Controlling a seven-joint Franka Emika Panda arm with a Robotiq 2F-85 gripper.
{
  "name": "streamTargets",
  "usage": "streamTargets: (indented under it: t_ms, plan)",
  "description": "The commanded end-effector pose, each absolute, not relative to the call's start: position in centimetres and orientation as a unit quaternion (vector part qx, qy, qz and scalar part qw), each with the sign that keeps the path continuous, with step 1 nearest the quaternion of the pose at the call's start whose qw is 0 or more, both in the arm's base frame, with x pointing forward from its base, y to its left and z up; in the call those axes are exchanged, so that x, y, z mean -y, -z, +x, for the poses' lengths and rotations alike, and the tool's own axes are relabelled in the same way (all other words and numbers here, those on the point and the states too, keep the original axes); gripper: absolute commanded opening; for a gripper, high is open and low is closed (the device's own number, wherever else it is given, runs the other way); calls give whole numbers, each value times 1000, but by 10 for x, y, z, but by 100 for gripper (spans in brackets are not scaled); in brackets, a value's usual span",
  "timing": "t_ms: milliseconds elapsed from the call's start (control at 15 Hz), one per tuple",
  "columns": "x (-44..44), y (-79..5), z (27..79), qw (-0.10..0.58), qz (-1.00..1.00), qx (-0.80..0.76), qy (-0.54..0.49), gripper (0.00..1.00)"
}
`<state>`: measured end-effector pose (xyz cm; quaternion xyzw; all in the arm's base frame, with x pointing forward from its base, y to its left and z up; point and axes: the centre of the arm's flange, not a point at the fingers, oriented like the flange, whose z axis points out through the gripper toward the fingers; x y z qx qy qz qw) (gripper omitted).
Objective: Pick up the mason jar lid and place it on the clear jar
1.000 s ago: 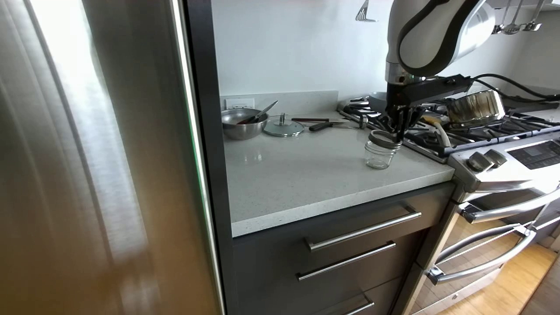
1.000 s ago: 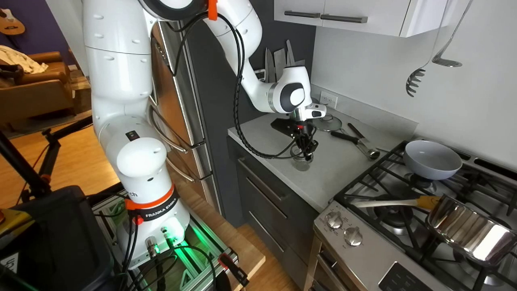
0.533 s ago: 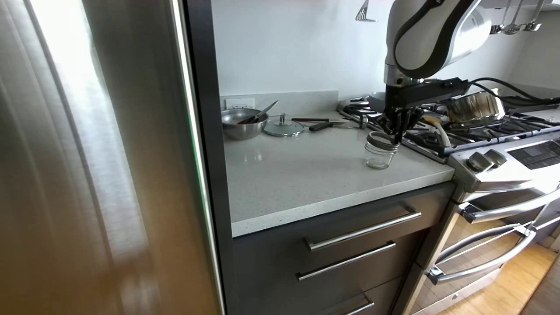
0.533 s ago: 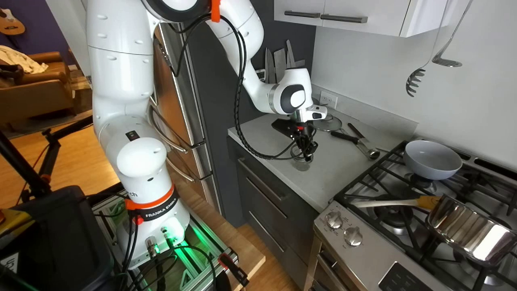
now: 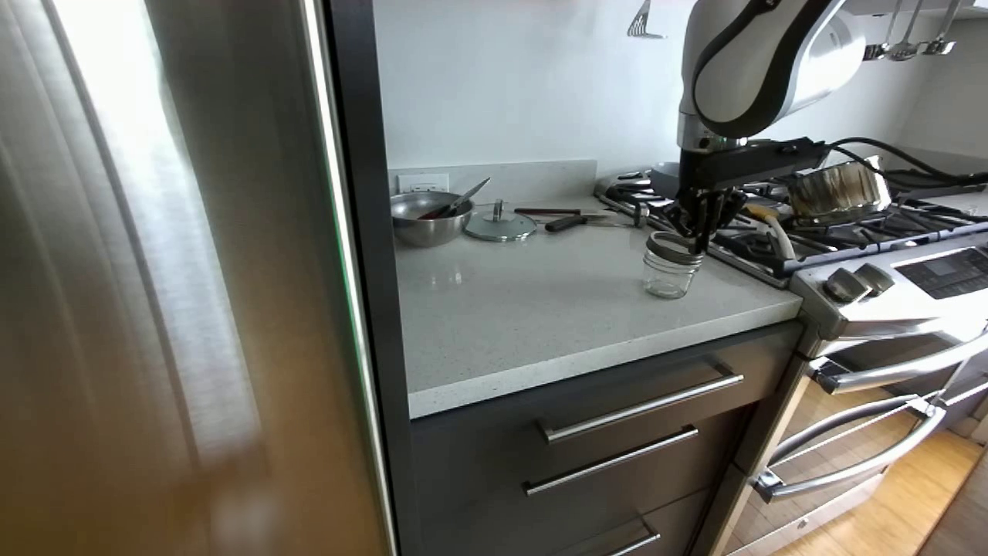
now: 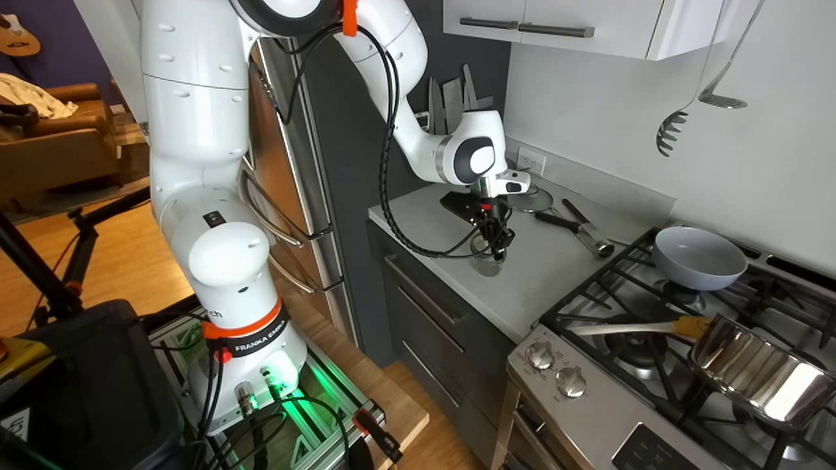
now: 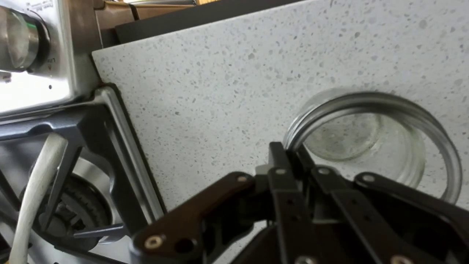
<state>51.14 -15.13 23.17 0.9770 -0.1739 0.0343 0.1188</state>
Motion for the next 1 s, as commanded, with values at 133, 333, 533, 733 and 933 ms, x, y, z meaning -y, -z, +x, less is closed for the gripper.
streamTargets:
  t_ms: [133, 333, 533, 733, 933]
  plan:
    - [158, -228, 506, 121, 977, 171, -27, 2]
    - [160, -227, 506, 123, 977, 171, -22, 2]
    - [161, -228, 503, 121, 977, 171, -25, 2]
    - [160, -231, 499, 122, 978, 167, -27, 2]
    - [158, -231, 496, 124, 978, 166, -26, 2]
